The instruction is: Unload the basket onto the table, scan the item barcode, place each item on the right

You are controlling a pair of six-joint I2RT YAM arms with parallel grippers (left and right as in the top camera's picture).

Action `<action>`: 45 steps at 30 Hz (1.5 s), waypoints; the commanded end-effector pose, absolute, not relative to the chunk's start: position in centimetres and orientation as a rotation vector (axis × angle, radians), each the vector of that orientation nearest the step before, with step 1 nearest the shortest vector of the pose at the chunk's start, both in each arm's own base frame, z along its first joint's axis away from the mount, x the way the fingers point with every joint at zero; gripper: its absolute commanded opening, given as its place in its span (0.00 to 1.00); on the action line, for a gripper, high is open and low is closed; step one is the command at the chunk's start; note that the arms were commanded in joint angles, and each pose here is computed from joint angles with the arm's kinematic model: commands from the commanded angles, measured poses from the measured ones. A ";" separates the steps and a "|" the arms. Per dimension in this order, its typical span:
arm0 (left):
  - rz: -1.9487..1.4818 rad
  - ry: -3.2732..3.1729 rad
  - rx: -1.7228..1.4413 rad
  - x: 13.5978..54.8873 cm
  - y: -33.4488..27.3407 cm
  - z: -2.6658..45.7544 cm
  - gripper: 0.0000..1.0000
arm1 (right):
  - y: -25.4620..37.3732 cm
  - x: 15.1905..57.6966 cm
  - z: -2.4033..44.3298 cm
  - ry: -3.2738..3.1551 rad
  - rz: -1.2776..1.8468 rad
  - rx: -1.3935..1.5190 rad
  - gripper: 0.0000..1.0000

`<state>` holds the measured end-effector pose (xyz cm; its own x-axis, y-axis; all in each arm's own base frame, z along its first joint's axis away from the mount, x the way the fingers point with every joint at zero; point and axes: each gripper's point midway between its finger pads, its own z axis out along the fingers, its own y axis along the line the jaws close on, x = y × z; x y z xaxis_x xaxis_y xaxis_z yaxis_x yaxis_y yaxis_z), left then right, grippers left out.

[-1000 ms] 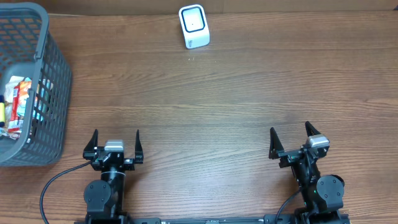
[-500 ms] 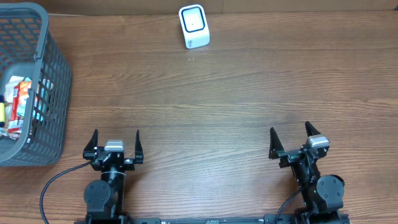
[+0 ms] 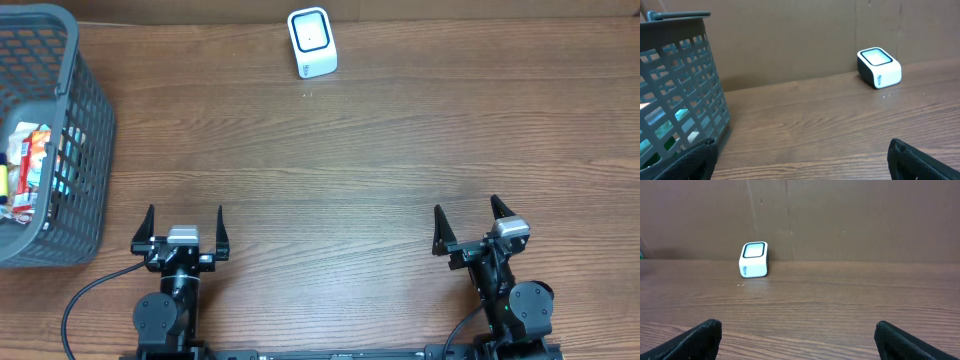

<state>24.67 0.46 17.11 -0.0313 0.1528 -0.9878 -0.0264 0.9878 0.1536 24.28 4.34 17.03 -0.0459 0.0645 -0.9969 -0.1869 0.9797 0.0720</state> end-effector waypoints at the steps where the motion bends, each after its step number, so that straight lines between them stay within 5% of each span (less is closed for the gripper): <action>1: 0.082 1.526 0.050 24.1 0.2 20.7 1.00 | 4.3 24.4 16.7 1.609 0.209 -0.089 1.00; 20: -0.139 1.655 -0.011 17.7 -1.5 29.7 1.00 | 4.3 24.4 16.7 1.609 0.209 -0.089 1.00; 41: -0.563 2.115 0.224 20.5 -8.2 31.7 1.00 | 4.3 24.4 16.7 1.609 0.209 -0.089 1.00; 45: -0.591 2.118 0.176 21.0 -8.3 32.0 0.86 | 4.3 24.4 16.7 1.609 0.209 -0.089 1.00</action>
<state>21.18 -7.54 30.59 -0.5959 -0.0700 -0.8000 0.3111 0.8983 -0.3103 24.28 4.33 17.04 -0.0455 0.0649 -0.9968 -0.1866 0.9798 0.0724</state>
